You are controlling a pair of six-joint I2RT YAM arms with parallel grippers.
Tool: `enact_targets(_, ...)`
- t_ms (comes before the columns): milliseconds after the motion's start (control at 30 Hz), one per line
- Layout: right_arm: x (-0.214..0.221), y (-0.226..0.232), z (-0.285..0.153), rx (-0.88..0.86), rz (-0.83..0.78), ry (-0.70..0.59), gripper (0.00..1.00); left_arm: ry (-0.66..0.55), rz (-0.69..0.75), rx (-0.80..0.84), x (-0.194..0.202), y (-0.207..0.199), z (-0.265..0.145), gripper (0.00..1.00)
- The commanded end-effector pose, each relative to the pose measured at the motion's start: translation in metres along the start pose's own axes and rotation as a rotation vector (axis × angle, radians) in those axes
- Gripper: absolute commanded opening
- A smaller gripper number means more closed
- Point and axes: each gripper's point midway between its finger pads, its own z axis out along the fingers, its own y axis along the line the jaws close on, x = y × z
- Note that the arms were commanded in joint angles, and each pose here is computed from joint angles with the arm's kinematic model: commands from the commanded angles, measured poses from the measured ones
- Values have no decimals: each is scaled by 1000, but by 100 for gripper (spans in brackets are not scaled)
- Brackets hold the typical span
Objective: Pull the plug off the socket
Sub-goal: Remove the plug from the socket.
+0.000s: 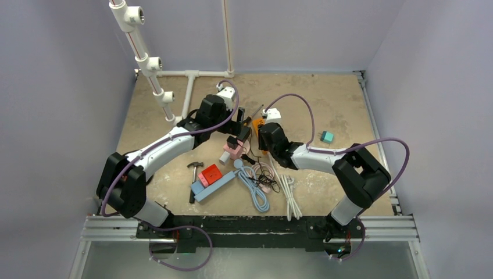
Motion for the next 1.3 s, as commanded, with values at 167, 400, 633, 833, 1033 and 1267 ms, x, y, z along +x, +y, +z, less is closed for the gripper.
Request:
enact_targets(167,-16,7,-1,-12,-1,-34,24,-23,-21,17,-9,-3,0,95)
enact_targets(400,-14,10,0,-28,-19,-27,12,-22,-22,23,-8,-5,0,95)
enact_targets(633,-20,13,-4,-54,-16,-48,3,-22,-21,23,-9,-4,0,95)
enact_targets(833,-21,12,-6,-53,-17,-52,0,-21,-21,23,-8,-5,1,95)
enact_targets(1033,-25,12,-10,-58,-8,-70,0,-20,-22,24,-8,-5,0,95)
enact_targets(1267,-29,11,-13,-60,-1,-84,0,-21,-22,25,-8,-5,0,95)
